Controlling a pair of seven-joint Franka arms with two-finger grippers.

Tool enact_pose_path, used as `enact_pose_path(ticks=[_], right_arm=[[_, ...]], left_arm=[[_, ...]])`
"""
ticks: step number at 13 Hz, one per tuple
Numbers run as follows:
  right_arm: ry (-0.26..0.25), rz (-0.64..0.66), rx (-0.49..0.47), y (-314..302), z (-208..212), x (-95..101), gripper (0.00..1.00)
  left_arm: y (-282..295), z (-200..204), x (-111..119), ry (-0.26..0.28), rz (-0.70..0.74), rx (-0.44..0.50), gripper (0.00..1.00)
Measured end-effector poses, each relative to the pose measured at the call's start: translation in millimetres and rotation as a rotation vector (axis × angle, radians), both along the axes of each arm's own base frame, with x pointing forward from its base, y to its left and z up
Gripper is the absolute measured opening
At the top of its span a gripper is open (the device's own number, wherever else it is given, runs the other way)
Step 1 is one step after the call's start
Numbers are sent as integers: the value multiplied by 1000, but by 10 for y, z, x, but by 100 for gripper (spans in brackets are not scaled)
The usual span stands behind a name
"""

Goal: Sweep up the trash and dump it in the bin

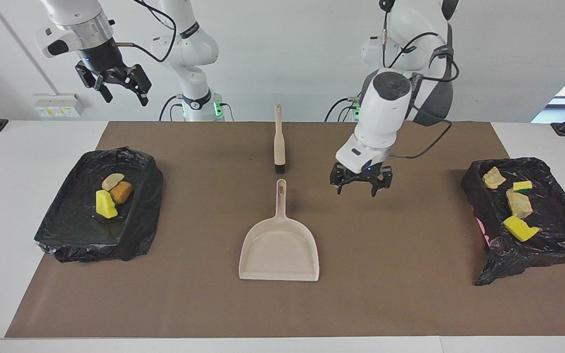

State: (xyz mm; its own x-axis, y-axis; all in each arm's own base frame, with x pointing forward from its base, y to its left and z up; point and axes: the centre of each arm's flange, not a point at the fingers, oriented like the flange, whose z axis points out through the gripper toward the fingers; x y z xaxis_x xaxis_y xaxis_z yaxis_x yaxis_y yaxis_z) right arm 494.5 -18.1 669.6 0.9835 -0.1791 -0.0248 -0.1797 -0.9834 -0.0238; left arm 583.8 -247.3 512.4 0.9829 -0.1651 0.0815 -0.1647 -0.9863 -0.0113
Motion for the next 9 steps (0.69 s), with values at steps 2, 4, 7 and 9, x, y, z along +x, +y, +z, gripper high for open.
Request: enact_pose_path(ticks=[2,4,7,9], right_arm=[[0,0,0,0,0,0,100],[0,0,0,0,0,0,100],[0,0,0,0,0,0,100],[0,0,0,0,0,0,100]], left_arm=[[419,471,-142,0,-24,17,100],[674,839,-342,4,-49,32,100],[1045,1239,-573,28,-58,24,100],[1273,1481,-639,45,-49,-5,100]])
